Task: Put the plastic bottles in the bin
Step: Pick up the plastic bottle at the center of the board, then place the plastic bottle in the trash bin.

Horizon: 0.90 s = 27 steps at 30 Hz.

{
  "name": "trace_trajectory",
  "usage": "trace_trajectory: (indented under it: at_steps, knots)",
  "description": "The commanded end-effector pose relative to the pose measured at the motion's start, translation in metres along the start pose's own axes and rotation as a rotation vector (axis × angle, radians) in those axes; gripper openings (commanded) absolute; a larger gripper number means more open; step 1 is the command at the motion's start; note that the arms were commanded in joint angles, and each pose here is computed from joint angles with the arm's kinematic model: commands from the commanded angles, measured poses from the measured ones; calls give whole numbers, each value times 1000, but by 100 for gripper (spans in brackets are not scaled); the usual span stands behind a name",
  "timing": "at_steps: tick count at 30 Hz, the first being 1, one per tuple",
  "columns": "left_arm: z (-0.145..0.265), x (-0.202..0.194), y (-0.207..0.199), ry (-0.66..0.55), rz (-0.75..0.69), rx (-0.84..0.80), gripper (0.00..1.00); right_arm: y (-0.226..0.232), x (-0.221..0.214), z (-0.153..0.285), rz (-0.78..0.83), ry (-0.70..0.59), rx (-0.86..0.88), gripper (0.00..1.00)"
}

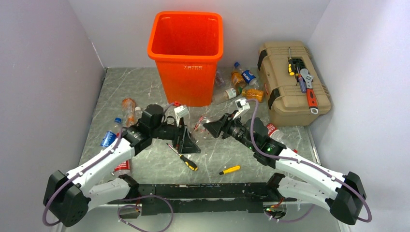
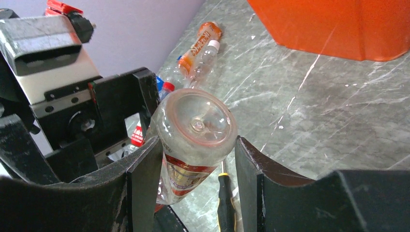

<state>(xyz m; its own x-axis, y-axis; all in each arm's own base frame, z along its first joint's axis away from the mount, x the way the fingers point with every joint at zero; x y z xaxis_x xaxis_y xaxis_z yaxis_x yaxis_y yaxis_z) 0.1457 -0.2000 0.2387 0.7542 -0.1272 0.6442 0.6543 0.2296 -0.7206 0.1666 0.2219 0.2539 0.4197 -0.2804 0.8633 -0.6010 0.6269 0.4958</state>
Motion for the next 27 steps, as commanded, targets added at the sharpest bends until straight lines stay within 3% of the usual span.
trace_trajectory:
  at_steps: [1, 9, 15, 16, 19, 22, 23, 27]
  knots:
    - [-5, 1, -2, 69, -31, 27, 94, 8, 15, 1, 4, -65, 34, 24]
    - [-8, 2, 1, 88, -27, 36, 70, 10, 20, 7, 22, -67, 35, 24]
    - [-8, 6, 1, 78, -42, 43, 29, 11, 23, 13, 41, -71, 44, 28]
    - [-7, 7, 0, 74, -46, 48, 23, 12, 23, 14, 48, -68, 47, 36]
    - [-3, 16, -1, 39, -82, 116, 3, 18, 30, 20, 90, -43, 77, 73]
    - [8, 30, -7, -2, -153, 217, 0, 23, 39, 31, 132, -1, 74, 95]
    - [13, 36, -11, -19, -201, 248, 0, 24, 41, 37, 141, 7, 67, 99]
    - [35, 61, -31, -60, -425, 327, 0, 31, 57, 71, 192, -6, 88, 100]
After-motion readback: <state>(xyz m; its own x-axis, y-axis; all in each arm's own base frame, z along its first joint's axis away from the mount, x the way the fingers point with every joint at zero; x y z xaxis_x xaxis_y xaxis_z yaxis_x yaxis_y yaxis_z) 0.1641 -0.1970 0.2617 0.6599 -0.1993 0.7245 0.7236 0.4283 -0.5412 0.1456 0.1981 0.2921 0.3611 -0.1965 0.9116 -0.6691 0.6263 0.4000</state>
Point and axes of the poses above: each gripper's point midway between its finger pads, its own z axis back along the fingers, its own y axis along the line the jaws close on, x = y × z, the point moved 8 cm from there along z, back along the fingers, and after that the axes turned 7 degrees about z, right-handed, at the moved point
